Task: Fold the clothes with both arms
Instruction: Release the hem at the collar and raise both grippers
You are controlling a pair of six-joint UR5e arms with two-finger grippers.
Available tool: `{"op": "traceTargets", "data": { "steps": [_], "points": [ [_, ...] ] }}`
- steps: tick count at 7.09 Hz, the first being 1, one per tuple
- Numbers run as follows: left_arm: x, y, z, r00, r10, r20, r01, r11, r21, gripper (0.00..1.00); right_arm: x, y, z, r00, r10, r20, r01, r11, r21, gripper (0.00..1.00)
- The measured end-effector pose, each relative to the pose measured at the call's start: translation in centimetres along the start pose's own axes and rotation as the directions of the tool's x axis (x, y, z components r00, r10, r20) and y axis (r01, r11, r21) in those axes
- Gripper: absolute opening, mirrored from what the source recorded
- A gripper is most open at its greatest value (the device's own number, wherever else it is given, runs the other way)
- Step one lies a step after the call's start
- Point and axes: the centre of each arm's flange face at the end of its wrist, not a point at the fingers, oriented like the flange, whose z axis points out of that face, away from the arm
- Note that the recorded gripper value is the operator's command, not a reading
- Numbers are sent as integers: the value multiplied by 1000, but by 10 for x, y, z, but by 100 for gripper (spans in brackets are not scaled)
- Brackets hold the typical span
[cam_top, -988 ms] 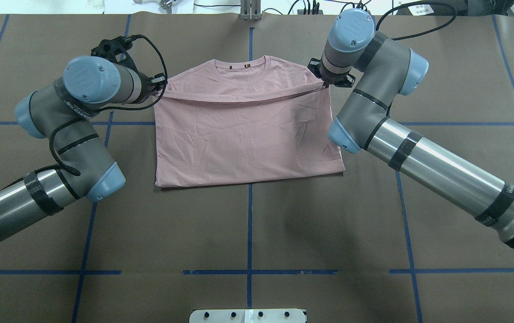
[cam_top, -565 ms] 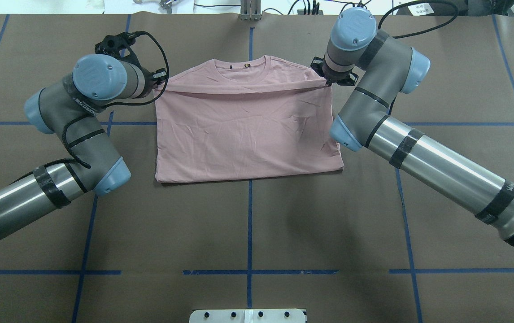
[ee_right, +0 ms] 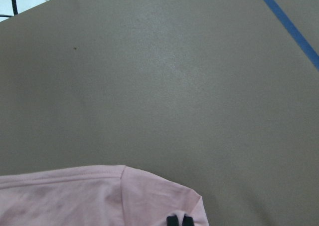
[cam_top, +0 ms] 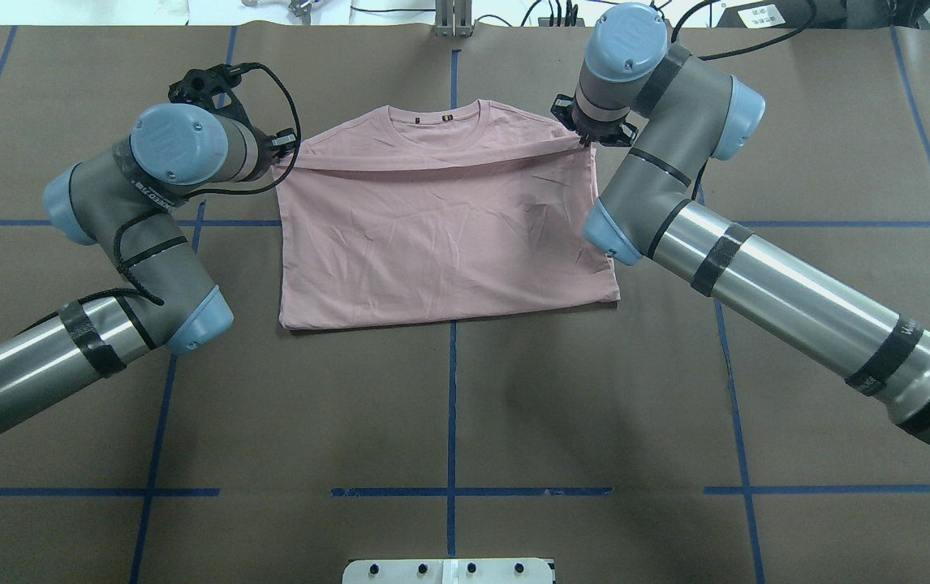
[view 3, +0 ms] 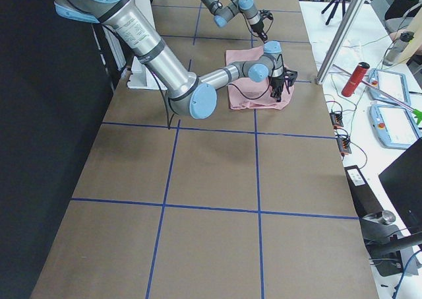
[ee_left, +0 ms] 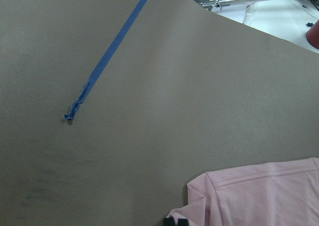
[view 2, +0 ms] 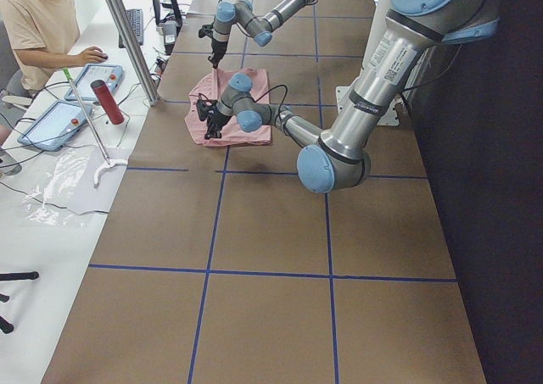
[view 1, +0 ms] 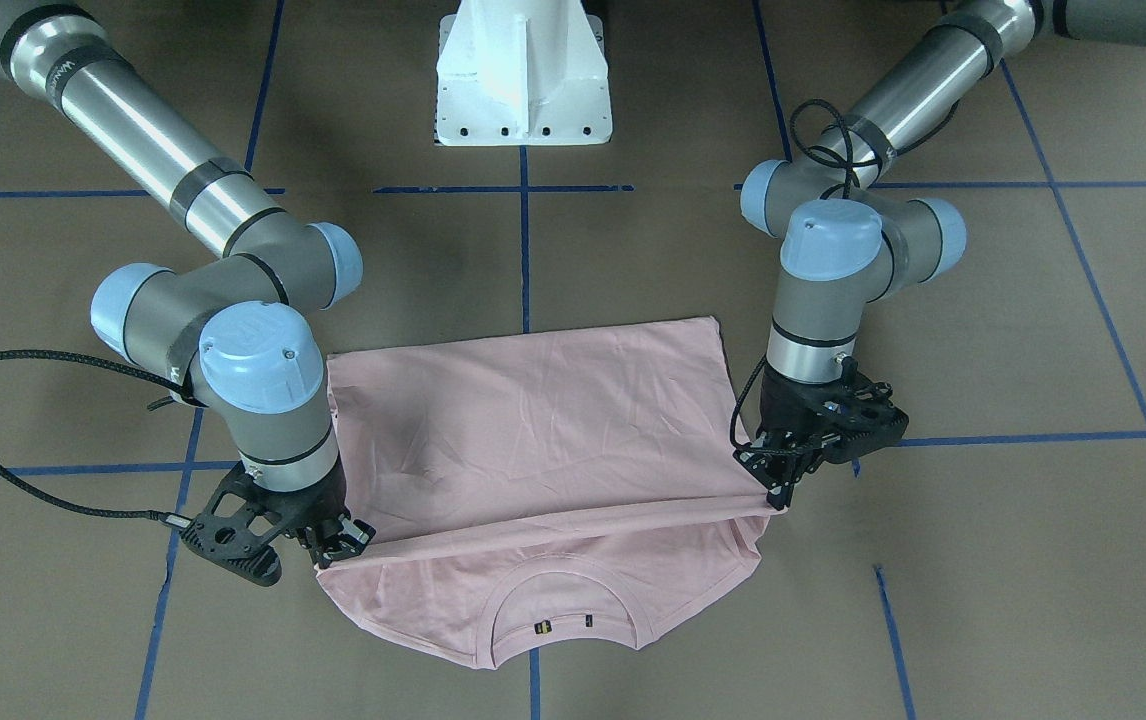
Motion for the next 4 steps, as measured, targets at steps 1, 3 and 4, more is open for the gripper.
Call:
{"op": "traceTargets", "data": {
  "steps": [1,3,4],
  "points": [
    [-1,0,0,1000,-1,-9,1,1000,1,40,0,-1,1,1000,0,-3,0,1000,2,79],
    [-3,-1,-6,997,-10,-76,10,1000,6,40,-1,-2,-4,1000,2,7,-2,1000,5,100],
    [-1,-3,-12,994,-21,-104,22,1000,8,40,1,0,-17,999,3,36,-3,1000,6,100]
  ]
}}
